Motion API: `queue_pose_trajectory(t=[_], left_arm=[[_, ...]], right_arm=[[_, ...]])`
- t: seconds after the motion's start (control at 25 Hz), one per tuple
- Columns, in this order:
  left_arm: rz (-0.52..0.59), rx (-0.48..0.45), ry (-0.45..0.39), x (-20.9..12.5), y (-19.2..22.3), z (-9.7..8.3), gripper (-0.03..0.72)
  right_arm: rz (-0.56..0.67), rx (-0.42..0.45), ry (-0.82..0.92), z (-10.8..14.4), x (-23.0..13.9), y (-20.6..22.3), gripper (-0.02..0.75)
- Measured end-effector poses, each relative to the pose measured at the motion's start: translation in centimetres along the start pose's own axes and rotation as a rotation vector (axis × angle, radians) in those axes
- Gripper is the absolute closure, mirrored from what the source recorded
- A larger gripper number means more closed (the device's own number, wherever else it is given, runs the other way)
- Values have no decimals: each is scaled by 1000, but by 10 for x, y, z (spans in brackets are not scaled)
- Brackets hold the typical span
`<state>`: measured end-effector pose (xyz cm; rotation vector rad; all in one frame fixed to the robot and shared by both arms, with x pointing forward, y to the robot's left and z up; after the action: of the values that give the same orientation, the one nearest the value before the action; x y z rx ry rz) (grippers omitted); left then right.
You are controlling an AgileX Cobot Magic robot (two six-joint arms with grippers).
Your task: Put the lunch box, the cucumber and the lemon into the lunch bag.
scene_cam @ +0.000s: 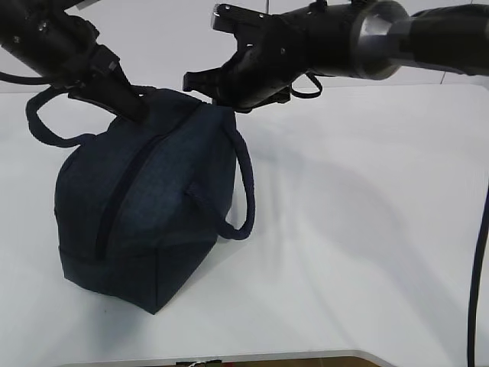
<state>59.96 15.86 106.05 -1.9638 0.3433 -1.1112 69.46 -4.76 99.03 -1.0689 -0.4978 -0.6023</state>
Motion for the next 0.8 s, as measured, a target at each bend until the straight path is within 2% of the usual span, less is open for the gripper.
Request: queue_pose_trajectory(t=[0.32, 0.6, 0.72, 0.8], left_arm=[[0, 0, 0, 0, 0, 0, 696], [3, -4, 0, 0, 0, 0, 696], [10, -12, 1, -1, -1, -2, 696], [13, -17, 2, -1, -1, -3, 696]], right_arm=[[0, 0, -32, 0, 0, 0, 733], [31, -34, -74, 3, 7, -6, 722], [36, -49, -98, 5, 14, -9, 659], [36, -60, -104, 5, 20, -12, 580]])
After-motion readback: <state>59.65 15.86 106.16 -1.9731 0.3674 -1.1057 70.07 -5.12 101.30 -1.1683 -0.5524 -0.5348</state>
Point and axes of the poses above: a point on each arm's last joint axis where the gripper is mounted, y pointing out along that axis toward the gripper, z along the wrist's bending axis when the last joint is at zero, x = y × z, the point moved 1 cm from there along y, pointing out along that axis toward the gripper, and after that the axes turned 13 degrees about y, right-handed, at the moved point
